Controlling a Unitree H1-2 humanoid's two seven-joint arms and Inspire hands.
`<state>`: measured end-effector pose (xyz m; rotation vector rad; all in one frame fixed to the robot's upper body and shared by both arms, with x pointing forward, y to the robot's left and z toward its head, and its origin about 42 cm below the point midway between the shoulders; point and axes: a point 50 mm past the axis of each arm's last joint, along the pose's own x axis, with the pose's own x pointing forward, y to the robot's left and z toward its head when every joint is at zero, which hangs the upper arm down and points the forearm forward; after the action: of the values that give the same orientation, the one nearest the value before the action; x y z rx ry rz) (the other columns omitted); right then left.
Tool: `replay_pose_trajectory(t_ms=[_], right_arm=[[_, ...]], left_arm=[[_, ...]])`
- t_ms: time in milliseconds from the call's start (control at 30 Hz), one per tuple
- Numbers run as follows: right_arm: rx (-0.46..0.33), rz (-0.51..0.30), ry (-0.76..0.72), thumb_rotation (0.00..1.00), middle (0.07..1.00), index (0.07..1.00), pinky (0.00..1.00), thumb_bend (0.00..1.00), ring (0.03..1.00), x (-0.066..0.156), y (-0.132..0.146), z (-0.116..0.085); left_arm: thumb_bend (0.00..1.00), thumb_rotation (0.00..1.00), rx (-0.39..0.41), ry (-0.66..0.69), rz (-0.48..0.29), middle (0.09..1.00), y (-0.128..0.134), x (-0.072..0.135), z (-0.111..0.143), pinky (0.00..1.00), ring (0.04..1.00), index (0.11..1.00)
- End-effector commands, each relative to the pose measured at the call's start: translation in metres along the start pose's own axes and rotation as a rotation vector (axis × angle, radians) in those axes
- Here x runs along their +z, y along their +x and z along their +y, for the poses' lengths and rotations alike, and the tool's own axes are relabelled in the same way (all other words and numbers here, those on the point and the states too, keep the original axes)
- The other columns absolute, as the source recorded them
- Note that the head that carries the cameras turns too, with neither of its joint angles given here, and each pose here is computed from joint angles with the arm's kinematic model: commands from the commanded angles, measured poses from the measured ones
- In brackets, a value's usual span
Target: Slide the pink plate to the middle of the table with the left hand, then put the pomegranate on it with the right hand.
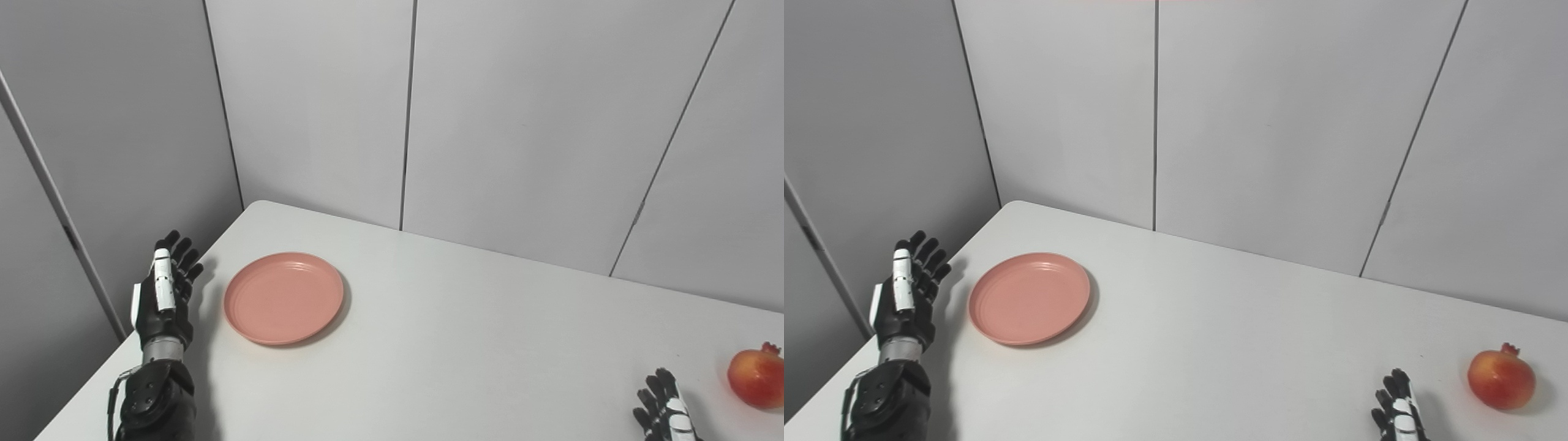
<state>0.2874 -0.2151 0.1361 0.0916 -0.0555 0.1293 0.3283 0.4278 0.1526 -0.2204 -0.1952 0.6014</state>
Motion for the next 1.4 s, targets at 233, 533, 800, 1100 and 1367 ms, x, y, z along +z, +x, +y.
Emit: replay_pose_trajectory(t_ms=[233,533,800,1100,1367], right_arm=[[0.015,-0.058,0.0,1.0,1.0,1.0,1.0,0.15,1.0,0.015,0.002,0.001],[0.011,-0.055,0.001,1.0,1.0,1.0,1.0,0.15,1.0,0.015,0.002,0.001],[0.012,-0.052,0.007,1.0,1.0,1.0,1.0,0.16,1.0,0.016,0.001,0.001],[0.015,-0.059,0.004,1.0,1.0,1.0,1.0,0.15,1.0,0.017,0.001,0.002],[0.016,-0.058,0.001,1.0,1.0,1.0,1.0,0.15,1.0,0.016,0.0,0.002]], left_arm=[[0.37,0.99,-0.055,0.007,-0.066,0.896,0.018,0.012,-0.01,0.86,0.888,0.873],[0.38,0.91,-0.076,0.013,-0.032,0.882,0.018,0.001,-0.02,0.85,0.871,0.864],[0.36,0.96,-0.089,0.003,0.013,0.875,0.022,-0.01,-0.024,0.87,0.877,0.856],[0.37,0.94,-0.105,0.017,0.026,0.85,0.021,-0.019,-0.031,0.86,0.862,0.82],[0.38,0.95,-0.115,0.016,0.039,0.863,0.023,-0.024,-0.031,0.87,0.865,0.832]])
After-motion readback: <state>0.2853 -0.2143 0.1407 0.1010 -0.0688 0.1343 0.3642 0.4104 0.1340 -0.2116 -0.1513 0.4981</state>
